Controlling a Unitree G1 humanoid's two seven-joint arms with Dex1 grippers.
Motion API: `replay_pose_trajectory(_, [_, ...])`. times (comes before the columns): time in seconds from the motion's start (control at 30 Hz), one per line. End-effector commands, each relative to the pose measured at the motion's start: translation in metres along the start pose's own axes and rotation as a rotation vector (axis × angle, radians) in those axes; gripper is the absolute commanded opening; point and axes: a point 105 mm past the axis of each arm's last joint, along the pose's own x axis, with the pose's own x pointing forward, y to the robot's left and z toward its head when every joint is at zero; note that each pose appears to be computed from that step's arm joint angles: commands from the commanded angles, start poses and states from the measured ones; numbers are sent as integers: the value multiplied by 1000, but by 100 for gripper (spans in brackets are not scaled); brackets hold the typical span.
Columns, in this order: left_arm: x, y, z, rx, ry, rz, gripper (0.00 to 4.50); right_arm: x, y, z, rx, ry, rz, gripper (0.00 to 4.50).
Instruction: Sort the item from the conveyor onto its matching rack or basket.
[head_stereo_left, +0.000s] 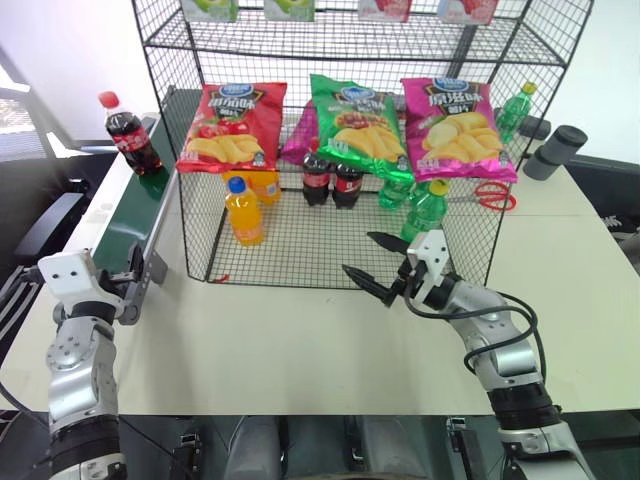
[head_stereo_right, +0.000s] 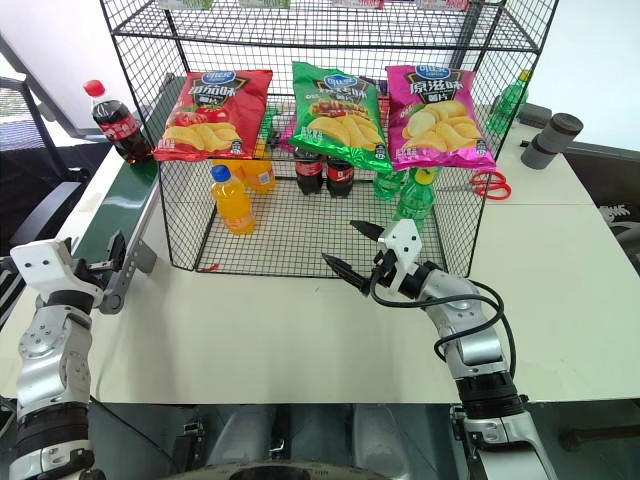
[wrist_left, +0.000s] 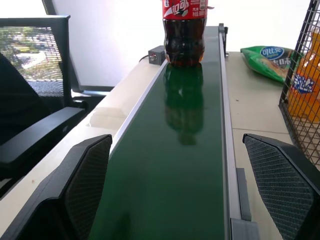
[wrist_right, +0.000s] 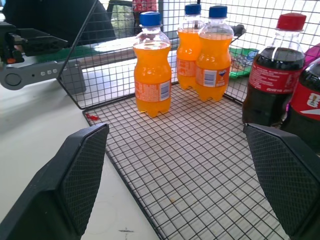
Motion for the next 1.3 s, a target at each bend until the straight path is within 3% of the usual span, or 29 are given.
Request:
replay_pose_trajectory(0.03, [0,2,7,14,-34,11,450,6,10,17,-15,-63,61,448])
replay_pose_trajectory(0.4, [1,5,8,17,-42,24,450,16,34,25,1,-103,149,448])
replay_pose_trajectory(1.3, [0,21,18,40,-90,116,450,21,38,22,1,-96,165,448])
